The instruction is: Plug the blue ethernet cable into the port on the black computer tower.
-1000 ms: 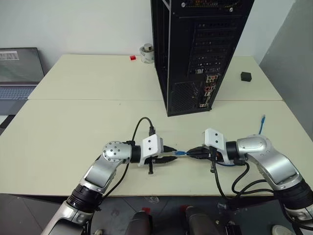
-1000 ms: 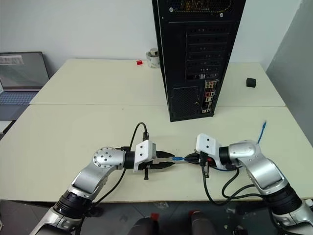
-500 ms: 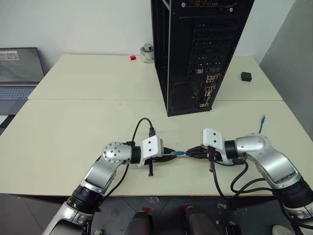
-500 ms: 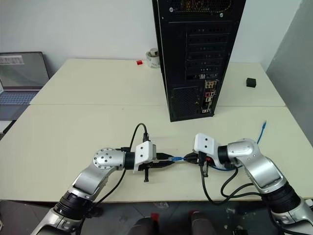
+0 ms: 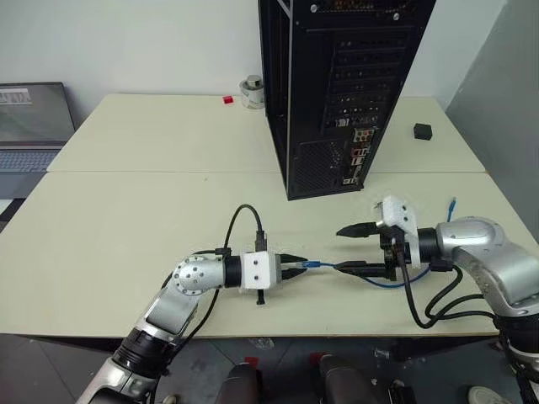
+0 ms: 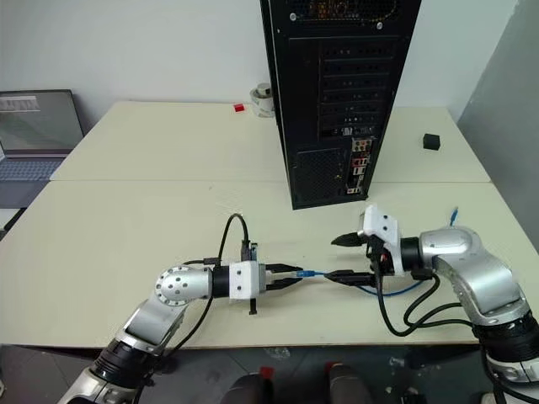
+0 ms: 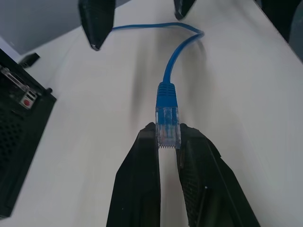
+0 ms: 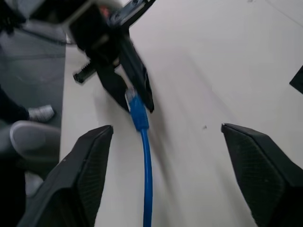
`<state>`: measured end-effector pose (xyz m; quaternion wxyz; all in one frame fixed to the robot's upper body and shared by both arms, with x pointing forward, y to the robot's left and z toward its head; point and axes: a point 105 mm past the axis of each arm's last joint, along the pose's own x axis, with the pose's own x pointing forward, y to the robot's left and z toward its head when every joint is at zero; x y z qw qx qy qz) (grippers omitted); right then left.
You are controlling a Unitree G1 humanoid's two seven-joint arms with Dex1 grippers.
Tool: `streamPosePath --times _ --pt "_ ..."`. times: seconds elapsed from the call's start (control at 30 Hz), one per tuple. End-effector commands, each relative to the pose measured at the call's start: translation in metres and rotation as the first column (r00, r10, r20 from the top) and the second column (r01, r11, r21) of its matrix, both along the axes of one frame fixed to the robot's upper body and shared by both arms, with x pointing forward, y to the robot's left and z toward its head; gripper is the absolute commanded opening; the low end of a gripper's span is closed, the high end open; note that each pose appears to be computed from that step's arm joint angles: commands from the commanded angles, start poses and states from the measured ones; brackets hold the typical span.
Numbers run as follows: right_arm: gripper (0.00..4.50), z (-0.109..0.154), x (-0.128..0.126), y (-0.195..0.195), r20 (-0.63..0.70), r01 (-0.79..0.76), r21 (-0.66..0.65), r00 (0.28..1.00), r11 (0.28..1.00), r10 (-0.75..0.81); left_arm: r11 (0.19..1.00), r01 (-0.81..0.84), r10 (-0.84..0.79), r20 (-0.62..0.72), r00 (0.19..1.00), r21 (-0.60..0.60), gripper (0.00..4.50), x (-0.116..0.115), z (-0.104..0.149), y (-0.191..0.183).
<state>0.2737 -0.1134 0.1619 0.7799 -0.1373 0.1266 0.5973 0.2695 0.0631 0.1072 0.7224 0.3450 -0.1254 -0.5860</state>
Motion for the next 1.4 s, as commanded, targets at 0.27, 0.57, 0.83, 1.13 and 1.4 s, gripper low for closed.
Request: streamPosePath --times 0.27,0.57,0.83,1.13,1.4 --pt "4.16 0.008 -0.015 0.023 -0.208 0.035 0.183 0.978 0.983 0.004 0.998 0.040 -0.010 0.541 0.841 -0.043 0.27 -0.004 0.027 0.007" --pt "4.16 0.004 -0.013 0.033 -0.234 0.048 0.216 0.972 0.975 0.004 0.997 0.041 0.009 0.613 0.790 -0.067 0.27 -0.002 0.029 0.008" --pt "3.78 0.002 -0.012 0.038 -0.239 0.049 0.226 0.971 0.973 0.007 0.997 0.037 0.016 0.627 0.779 -0.071 0.27 -0.002 0.030 0.007" --pt "3.78 0.003 -0.010 0.041 -0.241 0.052 0.233 0.971 0.971 0.006 0.996 0.042 0.016 0.629 0.777 -0.078 0.27 -0.005 0.028 0.005" --pt "3.78 0.004 -0.009 0.041 -0.236 0.052 0.241 0.972 0.969 0.007 0.996 0.039 0.021 0.631 0.775 -0.080 0.27 -0.005 0.028 0.004"
